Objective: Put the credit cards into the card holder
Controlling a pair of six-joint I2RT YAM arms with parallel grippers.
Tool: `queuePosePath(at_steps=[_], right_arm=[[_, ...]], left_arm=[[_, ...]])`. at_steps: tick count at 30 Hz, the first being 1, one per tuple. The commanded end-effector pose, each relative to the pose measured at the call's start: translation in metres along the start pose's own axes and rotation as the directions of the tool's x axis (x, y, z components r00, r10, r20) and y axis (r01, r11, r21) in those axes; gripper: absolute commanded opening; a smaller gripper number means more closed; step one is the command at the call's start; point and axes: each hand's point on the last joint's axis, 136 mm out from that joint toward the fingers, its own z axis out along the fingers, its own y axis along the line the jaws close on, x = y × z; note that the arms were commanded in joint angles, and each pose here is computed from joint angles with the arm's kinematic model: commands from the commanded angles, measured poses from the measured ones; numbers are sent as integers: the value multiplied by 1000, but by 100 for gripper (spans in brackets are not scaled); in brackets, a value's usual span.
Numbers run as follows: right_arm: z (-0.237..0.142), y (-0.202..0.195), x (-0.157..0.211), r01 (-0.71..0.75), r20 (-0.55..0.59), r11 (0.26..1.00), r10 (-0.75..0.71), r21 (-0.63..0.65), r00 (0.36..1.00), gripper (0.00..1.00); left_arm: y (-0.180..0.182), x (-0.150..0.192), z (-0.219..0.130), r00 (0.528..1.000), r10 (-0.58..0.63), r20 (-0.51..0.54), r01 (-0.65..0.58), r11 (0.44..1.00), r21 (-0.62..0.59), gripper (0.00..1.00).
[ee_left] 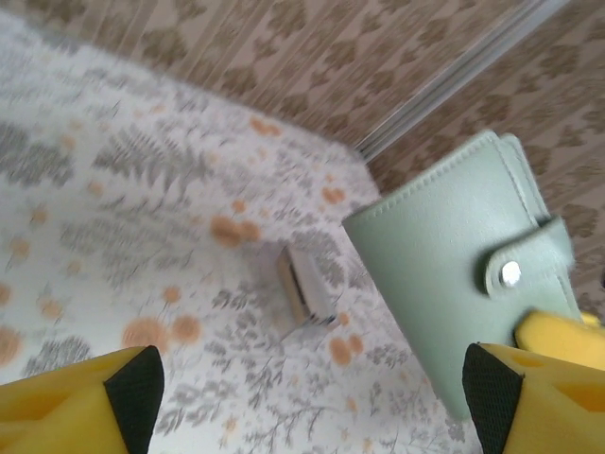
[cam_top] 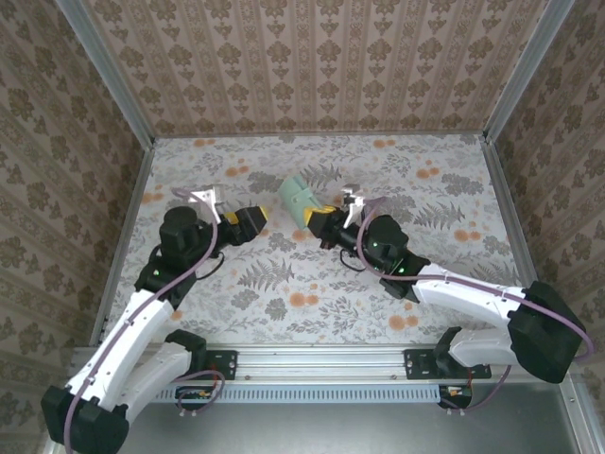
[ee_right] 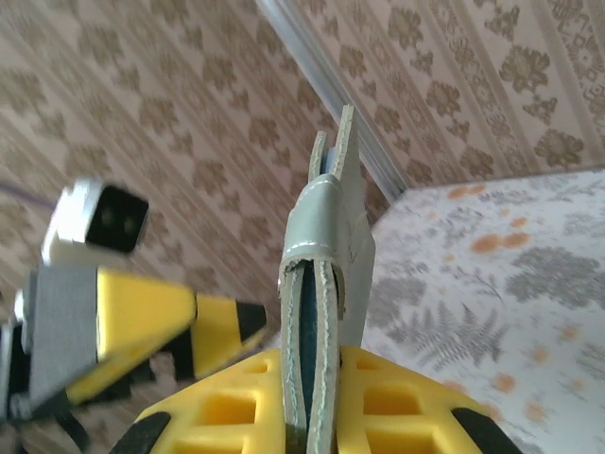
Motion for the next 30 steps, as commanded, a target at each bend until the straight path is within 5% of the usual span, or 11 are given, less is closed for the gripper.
queuePosePath(at_steps=[1, 7, 11, 20, 23, 26, 30], right_arm=[[-7, 44, -34, -171, 98, 955, 199, -242, 975, 11], [-1, 62, -44, -269, 100, 878, 333, -397, 938, 12], [16, 49, -27, -362, 45, 852, 408, -379, 912, 12], [19, 52, -21, -363, 15, 849, 399, -383, 917, 13], [26, 41, -12, -402, -2, 845, 429, -354, 903, 19], [28, 25, -4, -391, -1, 871, 409, -298, 913, 41], [30, -34, 20, -297, -74, 955, 297, 21, 952, 47]], left_arm=[[-38, -19, -4, 988, 108, 111, -128, 974, 185, 84], [-65, -15, 6, 996, 85, 21, -87, 939, 332, 80], [-77, -25, 13, 999, 30, -20, -20, 929, 370, 76], [-82, -40, 21, 999, -29, -13, 32, 916, 399, 23], [-81, -43, 22, 1000, 0, -5, 2, 923, 384, 11], [-79, -41, 22, 999, 31, -9, -26, 934, 356, 7], [-47, -31, 25, 996, 68, -64, -56, 985, 166, 0]])
